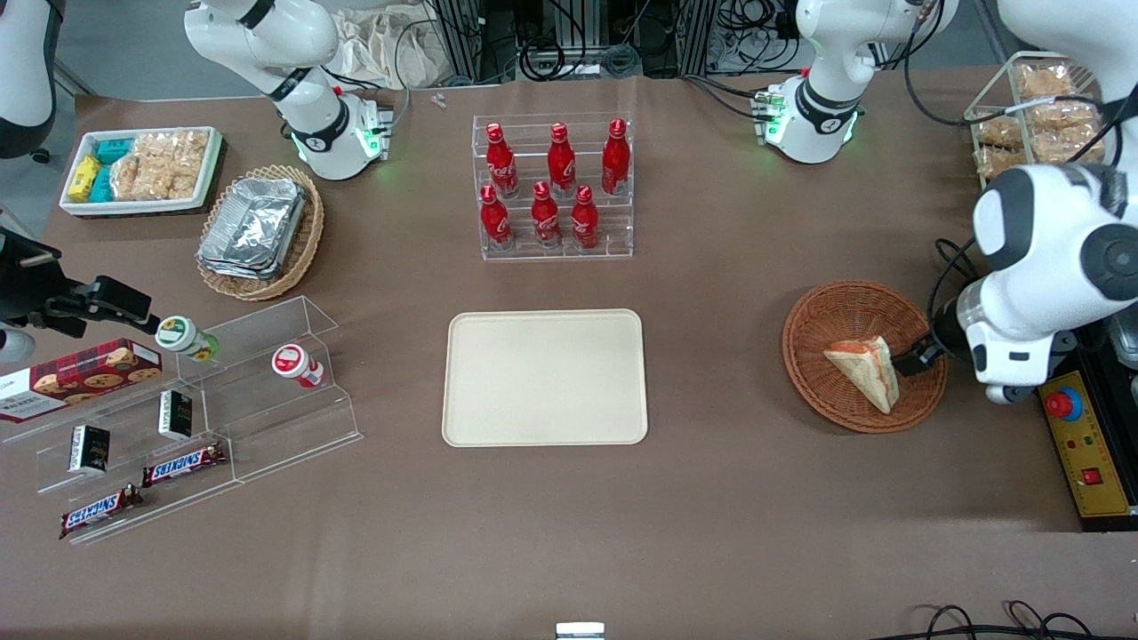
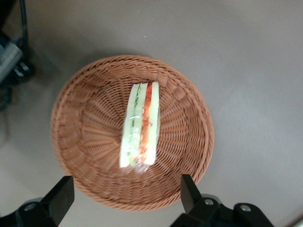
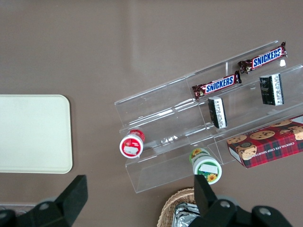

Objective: Place sandwich from basket to tray

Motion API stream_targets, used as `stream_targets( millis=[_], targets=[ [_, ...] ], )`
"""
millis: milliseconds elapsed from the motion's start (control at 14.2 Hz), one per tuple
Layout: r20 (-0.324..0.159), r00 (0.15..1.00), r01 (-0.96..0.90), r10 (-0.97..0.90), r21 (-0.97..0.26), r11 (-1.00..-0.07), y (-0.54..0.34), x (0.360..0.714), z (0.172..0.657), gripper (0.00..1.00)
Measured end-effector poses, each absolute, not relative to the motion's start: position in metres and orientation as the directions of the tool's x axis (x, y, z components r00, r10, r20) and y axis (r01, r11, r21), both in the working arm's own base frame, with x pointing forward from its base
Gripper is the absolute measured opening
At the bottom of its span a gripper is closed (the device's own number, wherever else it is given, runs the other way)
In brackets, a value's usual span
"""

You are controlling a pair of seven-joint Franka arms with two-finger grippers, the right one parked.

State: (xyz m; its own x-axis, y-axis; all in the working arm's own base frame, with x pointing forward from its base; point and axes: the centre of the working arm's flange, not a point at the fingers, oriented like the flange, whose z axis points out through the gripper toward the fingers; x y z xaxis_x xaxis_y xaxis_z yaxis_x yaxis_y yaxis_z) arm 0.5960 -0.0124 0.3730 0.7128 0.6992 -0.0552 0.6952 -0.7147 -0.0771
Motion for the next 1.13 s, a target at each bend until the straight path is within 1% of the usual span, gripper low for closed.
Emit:
stream_targets(
  millis=[141,353,564,917,987,1058,1128],
  targets=[
    [-0.04,0.669,0.739,0.742,-0.066,-0.67,-0.017,0.599,0.341,1.0],
    [-0.022,0.66,0.75,0.751,-0.04,-0.66,-0.022,0.591,0.304,1.0],
    [-0.03,0.659,0.75,0.751,-0.049,-0.66,-0.022,0.579,0.284,1.0],
    [-0.044,0.658,0.749,0.752,-0.065,-0.659,-0.021,0.568,0.266,1.0],
    [-0.039,0.658,0.75,0.752,-0.059,-0.659,-0.021,0.568,0.262,0.95],
    [-0.035,0.658,0.75,0.752,-0.053,-0.659,-0.021,0.569,0.257,0.86],
    [-0.033,0.658,0.751,0.752,-0.05,-0.659,-0.02,0.57,0.253,0.73]
  ],
)
